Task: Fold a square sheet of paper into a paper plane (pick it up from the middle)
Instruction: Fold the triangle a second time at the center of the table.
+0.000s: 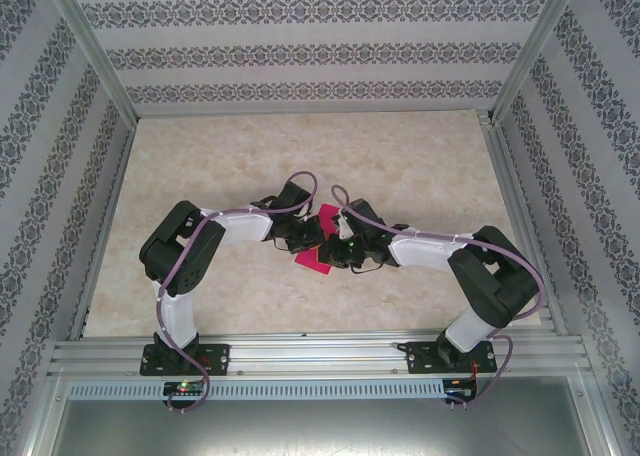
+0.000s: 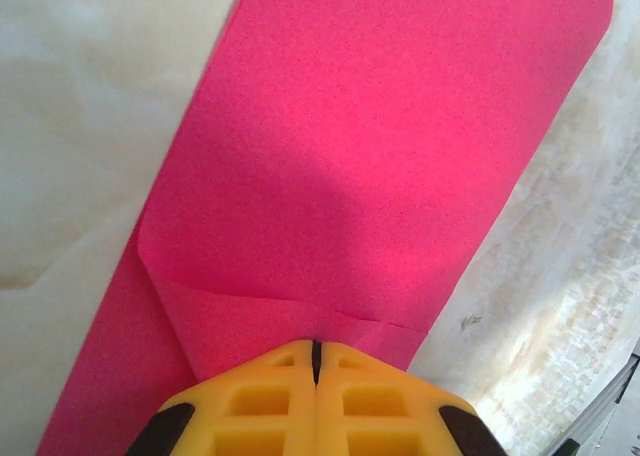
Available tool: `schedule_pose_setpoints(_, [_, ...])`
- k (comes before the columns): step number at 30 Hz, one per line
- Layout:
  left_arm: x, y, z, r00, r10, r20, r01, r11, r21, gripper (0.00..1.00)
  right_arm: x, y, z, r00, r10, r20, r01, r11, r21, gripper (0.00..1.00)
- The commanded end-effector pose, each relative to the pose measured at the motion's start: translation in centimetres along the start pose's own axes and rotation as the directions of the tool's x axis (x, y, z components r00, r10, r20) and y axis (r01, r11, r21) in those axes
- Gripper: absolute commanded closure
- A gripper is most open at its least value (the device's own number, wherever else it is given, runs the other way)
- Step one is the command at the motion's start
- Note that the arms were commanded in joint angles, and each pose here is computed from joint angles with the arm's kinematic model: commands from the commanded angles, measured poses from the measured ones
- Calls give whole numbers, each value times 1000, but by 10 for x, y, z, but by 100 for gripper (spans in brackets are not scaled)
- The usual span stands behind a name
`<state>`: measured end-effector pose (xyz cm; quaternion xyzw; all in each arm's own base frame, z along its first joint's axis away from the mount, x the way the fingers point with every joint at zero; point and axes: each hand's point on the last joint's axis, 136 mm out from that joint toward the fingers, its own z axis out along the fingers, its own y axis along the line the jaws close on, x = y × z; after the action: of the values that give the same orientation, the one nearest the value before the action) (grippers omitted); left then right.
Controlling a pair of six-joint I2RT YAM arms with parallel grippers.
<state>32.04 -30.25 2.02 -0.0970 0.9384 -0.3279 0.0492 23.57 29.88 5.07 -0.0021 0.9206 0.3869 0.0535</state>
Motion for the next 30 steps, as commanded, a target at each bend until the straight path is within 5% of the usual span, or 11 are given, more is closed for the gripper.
schedule_pose_setpoints(1, [12, 31, 9, 998, -37, -46, 32, 994, -103, 100, 0, -7, 8, 1000, 3, -10, -3, 999, 42, 91])
schedule_pose_setpoints(30, [9, 40, 10, 998, -50, -31, 46, 991, -126, 100, 36, -61, 9, 986, 160, -51, -153, 980, 124, 90])
